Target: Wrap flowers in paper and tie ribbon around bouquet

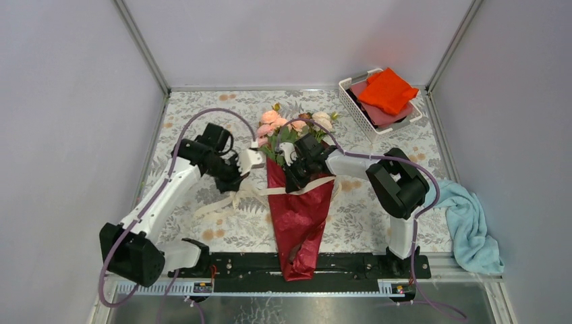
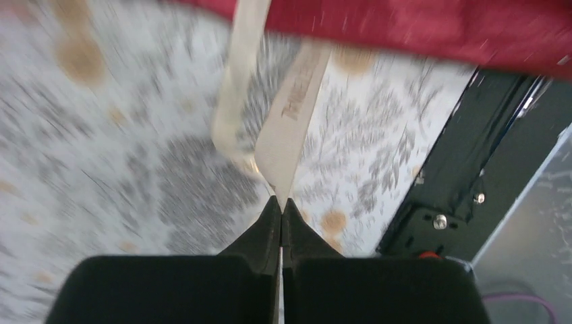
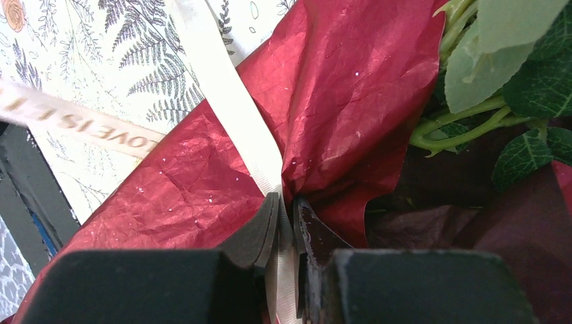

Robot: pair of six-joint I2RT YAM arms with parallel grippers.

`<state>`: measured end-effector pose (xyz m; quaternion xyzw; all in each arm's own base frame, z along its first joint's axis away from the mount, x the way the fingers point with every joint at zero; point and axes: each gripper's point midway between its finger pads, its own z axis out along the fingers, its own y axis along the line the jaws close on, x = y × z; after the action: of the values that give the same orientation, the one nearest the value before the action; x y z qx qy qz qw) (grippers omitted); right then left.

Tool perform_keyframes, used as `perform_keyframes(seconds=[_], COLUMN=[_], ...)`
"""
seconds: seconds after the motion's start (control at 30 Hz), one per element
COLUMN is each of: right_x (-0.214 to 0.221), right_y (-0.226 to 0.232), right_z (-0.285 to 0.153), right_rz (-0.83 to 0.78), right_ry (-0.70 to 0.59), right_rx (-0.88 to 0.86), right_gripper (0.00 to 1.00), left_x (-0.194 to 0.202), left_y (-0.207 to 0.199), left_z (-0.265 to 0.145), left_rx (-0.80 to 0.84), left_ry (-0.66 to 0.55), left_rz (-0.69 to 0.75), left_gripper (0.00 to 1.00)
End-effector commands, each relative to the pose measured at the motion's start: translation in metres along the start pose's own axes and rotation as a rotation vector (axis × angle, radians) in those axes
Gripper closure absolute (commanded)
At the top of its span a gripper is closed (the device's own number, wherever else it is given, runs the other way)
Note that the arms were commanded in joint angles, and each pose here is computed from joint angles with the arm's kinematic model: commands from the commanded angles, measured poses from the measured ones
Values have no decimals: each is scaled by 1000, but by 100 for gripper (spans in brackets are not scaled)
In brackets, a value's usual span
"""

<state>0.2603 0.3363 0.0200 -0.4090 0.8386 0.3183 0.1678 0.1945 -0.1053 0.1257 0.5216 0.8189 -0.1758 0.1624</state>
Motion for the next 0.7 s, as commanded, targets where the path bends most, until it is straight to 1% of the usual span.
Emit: perform_keyframes(seconds=[0.0, 0.03, 0.07, 0.13, 0.23, 0.3, 0.43, 0.67], right_x=[0, -1, -2, -6, -12, -16, -11, -4], right_y=[2, 4, 6, 8, 11, 14, 13, 20], right_z=[-4, -4, -6, -8, -16, -22, -35, -42], right_rz=[-5, 3, 9, 19, 49, 70, 114, 151], right_ry=[-17, -24, -36, -66, -121, -162, -218, -281], right_rx=[-2, -8, -11, -12, -21, -26, -18, -40], right_gripper=[85, 84, 83, 79, 74, 72, 71, 70], left_x=[-69, -88, -108, -137, -172, -187, -194, -206], left_y=[-23, -20, -9, 15, 51, 66, 84, 75], left_z=[-14, -11, -7, -2, 8, 19, 52, 102], left_rx=[62, 36, -12, -90, -201, -228, -206, -30], left_ry=[-112, -135, -176, -242, -315, -348, -335, -381], left_rz=[122, 174, 215, 246, 229, 202, 135, 8], left_gripper=[100, 100, 100, 100, 100, 100, 100, 100])
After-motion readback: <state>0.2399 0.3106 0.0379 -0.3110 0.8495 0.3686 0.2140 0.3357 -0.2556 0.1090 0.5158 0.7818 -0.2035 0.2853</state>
